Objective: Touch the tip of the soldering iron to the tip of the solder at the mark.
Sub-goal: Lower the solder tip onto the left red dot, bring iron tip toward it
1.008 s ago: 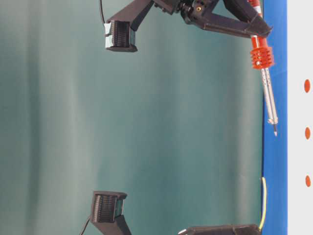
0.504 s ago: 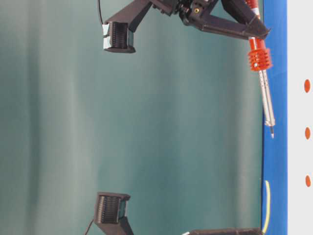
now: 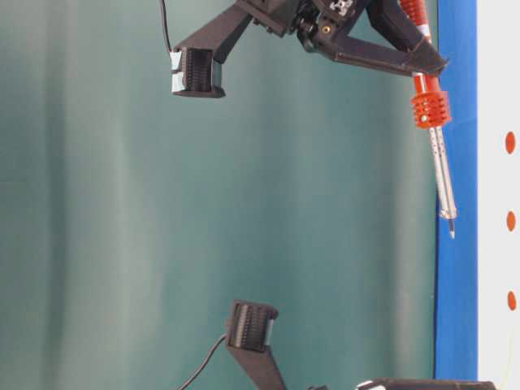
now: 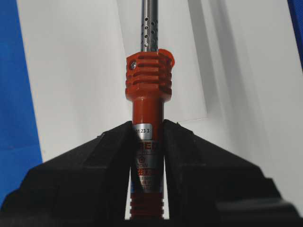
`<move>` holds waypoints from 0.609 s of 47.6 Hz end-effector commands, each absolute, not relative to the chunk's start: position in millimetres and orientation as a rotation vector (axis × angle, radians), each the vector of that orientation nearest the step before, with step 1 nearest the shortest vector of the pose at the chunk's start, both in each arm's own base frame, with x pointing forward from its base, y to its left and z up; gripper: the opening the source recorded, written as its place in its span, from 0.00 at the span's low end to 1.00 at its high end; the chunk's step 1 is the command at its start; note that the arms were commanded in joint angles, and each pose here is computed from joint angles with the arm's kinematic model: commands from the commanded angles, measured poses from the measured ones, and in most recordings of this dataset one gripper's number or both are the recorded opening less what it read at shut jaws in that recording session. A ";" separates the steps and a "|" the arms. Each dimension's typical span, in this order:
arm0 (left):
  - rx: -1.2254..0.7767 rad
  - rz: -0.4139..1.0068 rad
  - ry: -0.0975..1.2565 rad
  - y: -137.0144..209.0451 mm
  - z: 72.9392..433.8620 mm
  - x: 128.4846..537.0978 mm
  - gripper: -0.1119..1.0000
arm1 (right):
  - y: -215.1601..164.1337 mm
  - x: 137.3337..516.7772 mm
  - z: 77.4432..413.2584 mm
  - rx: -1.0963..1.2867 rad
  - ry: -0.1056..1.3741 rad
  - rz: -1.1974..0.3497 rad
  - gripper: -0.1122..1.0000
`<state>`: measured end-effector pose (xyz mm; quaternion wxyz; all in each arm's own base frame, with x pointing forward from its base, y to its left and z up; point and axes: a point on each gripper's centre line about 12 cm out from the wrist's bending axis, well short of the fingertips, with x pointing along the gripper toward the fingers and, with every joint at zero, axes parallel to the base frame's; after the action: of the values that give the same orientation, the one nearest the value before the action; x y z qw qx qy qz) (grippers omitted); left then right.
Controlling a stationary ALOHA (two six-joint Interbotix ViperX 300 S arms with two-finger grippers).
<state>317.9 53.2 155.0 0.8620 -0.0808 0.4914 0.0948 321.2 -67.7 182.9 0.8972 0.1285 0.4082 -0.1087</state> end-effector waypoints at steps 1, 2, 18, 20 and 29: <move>-0.169 0.207 0.993 58.0 162.1 324.4 0.13 | -68.8 327.6 194.9 0.258 0.808 -0.222 0.16; -0.170 0.208 0.989 58.7 162.8 325.5 0.13 | -68.8 327.6 194.9 0.258 0.808 -0.222 0.16; -0.175 0.216 1.006 61.4 156.2 326.3 0.13 | -68.3 327.8 194.4 0.256 0.810 -0.220 0.16; -0.174 0.214 1.008 60.8 155.8 325.9 0.13 | -68.3 327.8 194.4 0.256 0.810 -0.220 0.16; -0.179 0.217 1.008 60.9 156.1 326.2 0.13 | -68.3 332.5 194.9 0.254 0.809 -0.217 0.16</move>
<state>321.1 59.3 147.9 0.8592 -0.0858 0.4939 0.1024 323.3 -67.7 181.9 0.8968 0.1269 0.4099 -0.1077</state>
